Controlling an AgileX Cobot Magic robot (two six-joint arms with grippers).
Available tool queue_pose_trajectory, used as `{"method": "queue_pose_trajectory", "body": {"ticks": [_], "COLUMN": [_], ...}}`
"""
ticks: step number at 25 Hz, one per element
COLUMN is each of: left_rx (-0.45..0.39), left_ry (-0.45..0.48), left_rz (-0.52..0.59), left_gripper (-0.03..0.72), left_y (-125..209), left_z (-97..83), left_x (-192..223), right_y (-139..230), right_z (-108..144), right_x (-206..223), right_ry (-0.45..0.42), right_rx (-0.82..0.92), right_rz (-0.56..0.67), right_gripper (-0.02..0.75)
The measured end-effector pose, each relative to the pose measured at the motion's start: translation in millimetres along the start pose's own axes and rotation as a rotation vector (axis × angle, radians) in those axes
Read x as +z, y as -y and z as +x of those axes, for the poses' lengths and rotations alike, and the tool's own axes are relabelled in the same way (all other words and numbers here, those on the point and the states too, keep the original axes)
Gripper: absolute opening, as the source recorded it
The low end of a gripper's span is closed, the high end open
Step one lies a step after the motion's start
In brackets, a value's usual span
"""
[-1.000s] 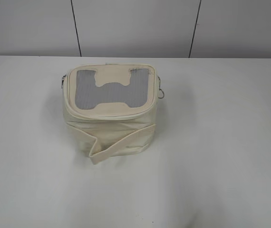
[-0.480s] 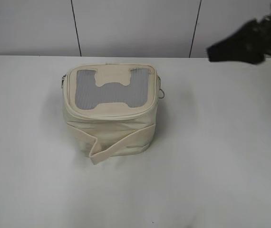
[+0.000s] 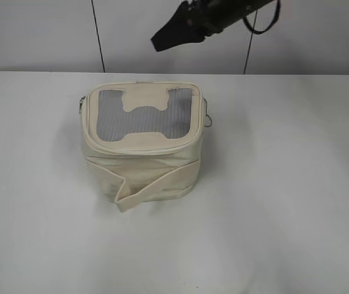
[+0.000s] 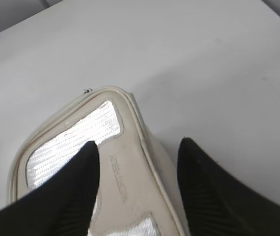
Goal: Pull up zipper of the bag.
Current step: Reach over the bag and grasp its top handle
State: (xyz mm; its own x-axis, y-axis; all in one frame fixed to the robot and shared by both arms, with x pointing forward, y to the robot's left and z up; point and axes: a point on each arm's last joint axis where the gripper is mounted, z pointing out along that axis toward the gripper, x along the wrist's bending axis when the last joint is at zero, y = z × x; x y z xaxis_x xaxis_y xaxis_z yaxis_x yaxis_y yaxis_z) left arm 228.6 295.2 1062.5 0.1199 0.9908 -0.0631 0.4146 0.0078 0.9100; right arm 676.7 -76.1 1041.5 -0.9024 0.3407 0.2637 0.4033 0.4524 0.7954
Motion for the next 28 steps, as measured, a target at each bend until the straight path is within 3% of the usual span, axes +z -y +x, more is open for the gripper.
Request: {"method": "queue_pose_trajectory", "body": {"ticks": [6,13,15,18,19,22,28], "left_rx": [0.000,0.000,0.000,-0.005,-0.010,-0.021,0.045], "left_ry": [0.000,0.000,0.000,0.001,0.003,0.038,0.262], "left_rz": [0.001,0.001,0.003,0.039,0.062,0.121,0.190], "left_gripper": [0.228,0.228,0.228,0.236,0.242,0.296,0.372], "left_y": [0,0,0,-8,-13,-37,-94], "left_z": [0.0,0.0,0.0,0.0,-0.1,-2.8,-18.0], "left_x": [0,0,0,6,11,33,117], "right_y": [1,19,24,25,25,24,24], "right_z": [-2,-6,-8,-8,-8,-8,-7], "right_x": [59,87,91,92,92,92,92], "right_ry": [-0.065,-0.080,-0.081,-0.088,-0.088,-0.087,-0.092], "right_rx": [-0.016,0.029,0.042,0.047,0.044,0.042,0.047], "right_rz": [0.078,0.138,0.151,0.159,0.160,0.163,0.167], "right_gripper": [0.411,0.398,0.316,0.087,0.059,0.055,0.055]}}
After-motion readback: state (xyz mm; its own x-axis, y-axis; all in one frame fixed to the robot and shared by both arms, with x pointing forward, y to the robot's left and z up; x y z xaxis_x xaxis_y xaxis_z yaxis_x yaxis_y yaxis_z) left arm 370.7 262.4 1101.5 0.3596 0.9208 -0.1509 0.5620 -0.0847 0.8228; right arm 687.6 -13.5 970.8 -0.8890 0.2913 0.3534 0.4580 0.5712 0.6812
